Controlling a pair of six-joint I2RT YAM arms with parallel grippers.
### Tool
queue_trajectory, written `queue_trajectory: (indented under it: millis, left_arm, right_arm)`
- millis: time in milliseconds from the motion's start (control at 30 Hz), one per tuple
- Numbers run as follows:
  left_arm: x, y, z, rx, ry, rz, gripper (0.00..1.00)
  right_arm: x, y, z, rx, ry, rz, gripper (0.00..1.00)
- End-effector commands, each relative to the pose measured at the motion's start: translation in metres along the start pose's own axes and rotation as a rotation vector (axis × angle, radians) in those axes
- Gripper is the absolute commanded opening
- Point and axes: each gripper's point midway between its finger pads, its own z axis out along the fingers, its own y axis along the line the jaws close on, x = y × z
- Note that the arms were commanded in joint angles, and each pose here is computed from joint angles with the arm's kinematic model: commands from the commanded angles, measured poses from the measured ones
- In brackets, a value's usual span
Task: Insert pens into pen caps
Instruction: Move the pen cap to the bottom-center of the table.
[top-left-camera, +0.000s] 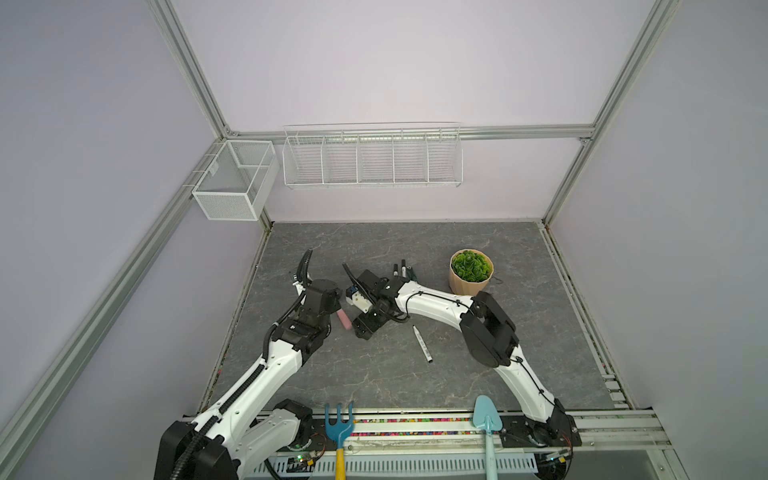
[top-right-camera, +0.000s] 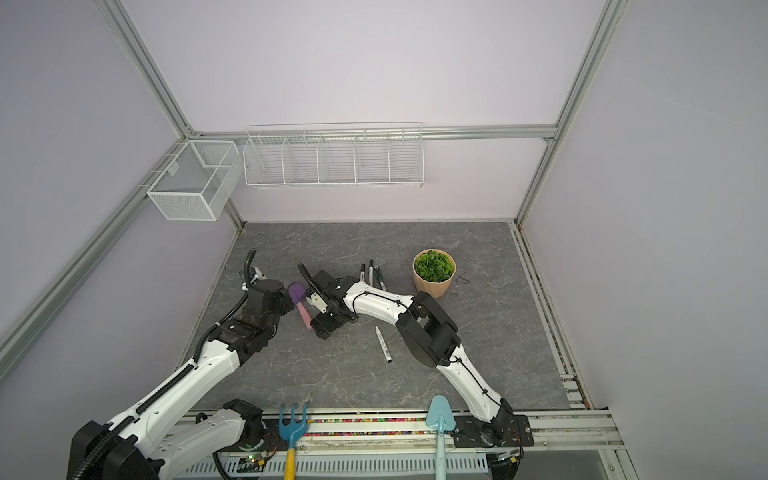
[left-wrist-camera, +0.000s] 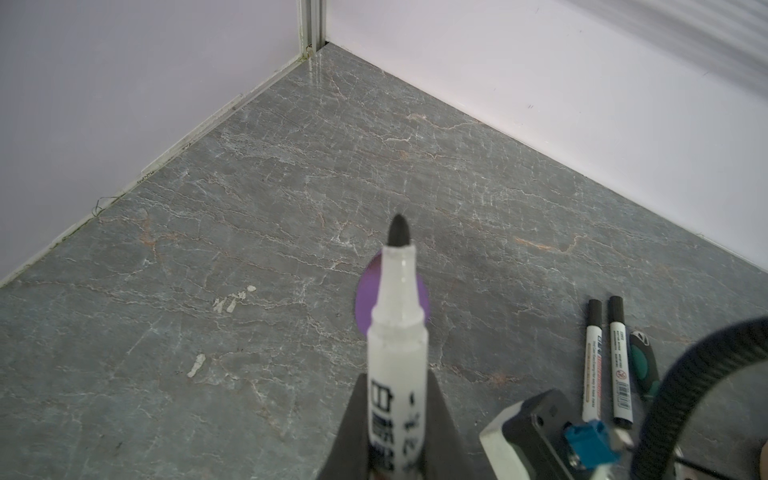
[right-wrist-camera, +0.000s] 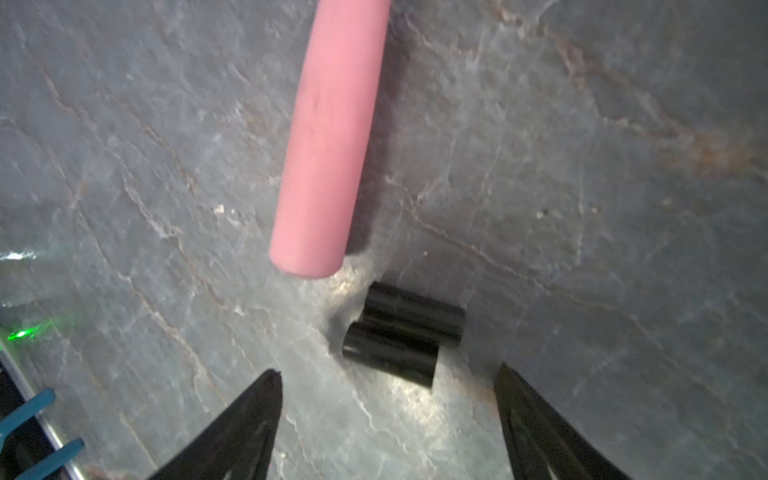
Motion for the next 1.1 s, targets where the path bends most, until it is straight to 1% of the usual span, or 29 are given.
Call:
queue_trajectory:
  millis: [0, 100, 267, 600, 833, 967, 1067]
  left_arm:
    - [0.005, 0.006, 0.002, -0.021, 0.012, 0.009, 0.0]
    - [0.007, 0.007, 0.004, -0.022, 0.017, 0.009, 0.0]
    - [0.009, 0.006, 0.006, -0.019, 0.028, 0.015, 0.0]
    - [0.011, 0.002, 0.008, -0.004, 0.04, 0.019, 0.0]
    - [0.013, -0.001, 0.009, 0.007, 0.05, 0.023, 0.0]
    - [0.014, -0.003, 0.01, 0.016, 0.054, 0.018, 0.0]
    - [0.015, -0.004, 0.011, 0.022, 0.061, 0.018, 0.0]
  right_arm:
    - [0.012, -0.004, 0.015, 0.045, 0.065, -0.03, 0.83]
    - [0.015, -0.006, 0.022, 0.072, 0.084, -0.035, 0.81]
    - [0.017, -0.012, 0.029, 0.124, 0.088, -0.036, 0.74]
    - [0.012, -0.012, 0.038, 0.143, 0.092, -0.052, 0.6]
    - [0.017, -0.017, 0.033, 0.173, 0.099, -0.053, 0.46]
    - [0.025, -0.026, 0.027, 0.215, 0.091, -0.063, 0.43]
    - [0.033, -0.033, 0.019, 0.221, 0.076, -0.064, 0.42]
